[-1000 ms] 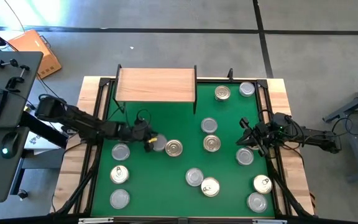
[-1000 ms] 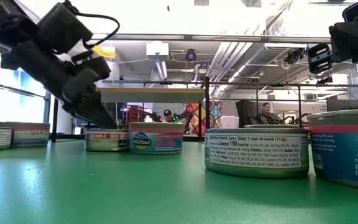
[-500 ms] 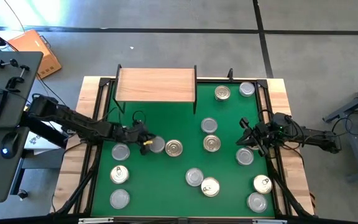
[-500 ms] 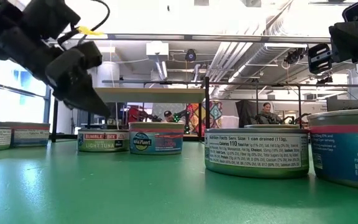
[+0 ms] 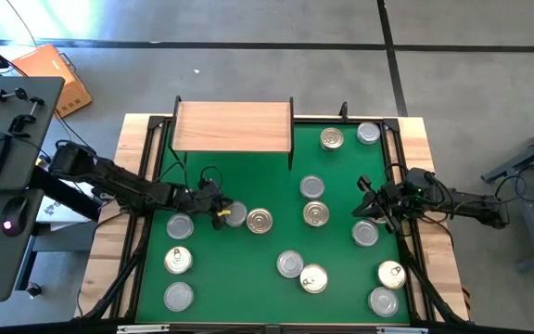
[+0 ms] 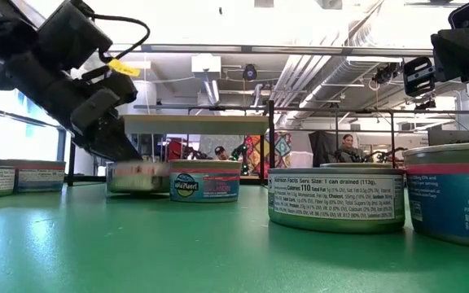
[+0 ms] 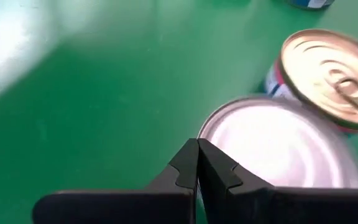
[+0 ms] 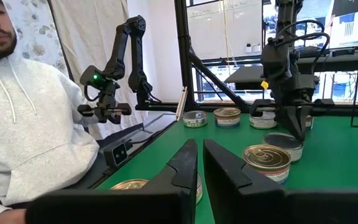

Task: Stack canned seafood by type on shelf
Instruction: Put the green tuna can on the shelf

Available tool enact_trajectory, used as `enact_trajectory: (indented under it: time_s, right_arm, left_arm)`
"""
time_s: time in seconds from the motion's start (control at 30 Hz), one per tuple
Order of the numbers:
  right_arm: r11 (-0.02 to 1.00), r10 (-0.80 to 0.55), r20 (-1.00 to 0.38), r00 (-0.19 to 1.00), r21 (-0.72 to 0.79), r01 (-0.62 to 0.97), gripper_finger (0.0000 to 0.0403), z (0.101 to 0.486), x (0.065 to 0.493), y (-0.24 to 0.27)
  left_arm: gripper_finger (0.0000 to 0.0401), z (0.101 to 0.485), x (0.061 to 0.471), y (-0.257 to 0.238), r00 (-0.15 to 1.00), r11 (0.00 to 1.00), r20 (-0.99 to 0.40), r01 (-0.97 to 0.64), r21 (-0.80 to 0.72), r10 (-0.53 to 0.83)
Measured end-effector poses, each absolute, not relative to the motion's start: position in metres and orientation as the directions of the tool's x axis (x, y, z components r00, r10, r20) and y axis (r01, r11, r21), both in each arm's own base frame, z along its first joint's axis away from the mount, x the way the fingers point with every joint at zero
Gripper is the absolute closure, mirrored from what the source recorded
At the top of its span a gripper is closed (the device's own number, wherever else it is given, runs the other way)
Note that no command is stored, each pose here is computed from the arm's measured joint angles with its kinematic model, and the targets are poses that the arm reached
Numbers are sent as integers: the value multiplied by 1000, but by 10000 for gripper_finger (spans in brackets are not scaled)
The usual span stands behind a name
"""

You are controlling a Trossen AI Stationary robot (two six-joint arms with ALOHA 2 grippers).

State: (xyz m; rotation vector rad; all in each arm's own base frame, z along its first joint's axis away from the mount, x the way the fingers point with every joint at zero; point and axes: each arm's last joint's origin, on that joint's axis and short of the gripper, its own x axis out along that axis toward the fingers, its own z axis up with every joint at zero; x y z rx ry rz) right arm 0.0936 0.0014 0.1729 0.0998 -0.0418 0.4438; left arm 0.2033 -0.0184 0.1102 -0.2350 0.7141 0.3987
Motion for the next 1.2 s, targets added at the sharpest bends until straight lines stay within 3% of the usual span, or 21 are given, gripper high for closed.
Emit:
enact_trajectory:
  time_s: [0.13, 0.47, 0.63, 0.77, 0.93, 1.07, 1.2]
  right_arm:
    - [898, 427, 62, 902, 87, -431, 382, 173, 94, 1]
    - [900, 423, 63, 904, 87, -428, 382, 173, 94, 1]
    - [900, 423, 63, 904, 87, -428, 382, 173, 94, 1]
    - [900, 423, 63, 904, 87, -428, 382, 173, 94, 1]
    - [900, 423, 62, 904, 87, -427, 382, 173, 94, 1]
    - [900, 423, 62, 904, 88, -427, 382, 173, 94, 1]
    - [900, 423, 63, 904, 87, -427, 382, 173, 94, 1]
  left_arm:
    - [401, 102, 195, -18, 623, 907, -735, -420, -25, 268]
    - [401, 104, 196, -17, 628, 910, -718, -415, 17, 299]
    - [401, 108, 196, -26, 658, 935, -718, -353, -30, 226]
    - [401, 127, 205, -39, 706, 962, -695, -262, -76, 137]
    - [397, 165, 219, -53, 704, 986, -700, -167, 2, 121]
    - [367, 202, 226, -53, 676, 983, -714, -147, 113, 183]
    - [306, 233, 230, -46, 659, 968, -710, -139, 209, 248]
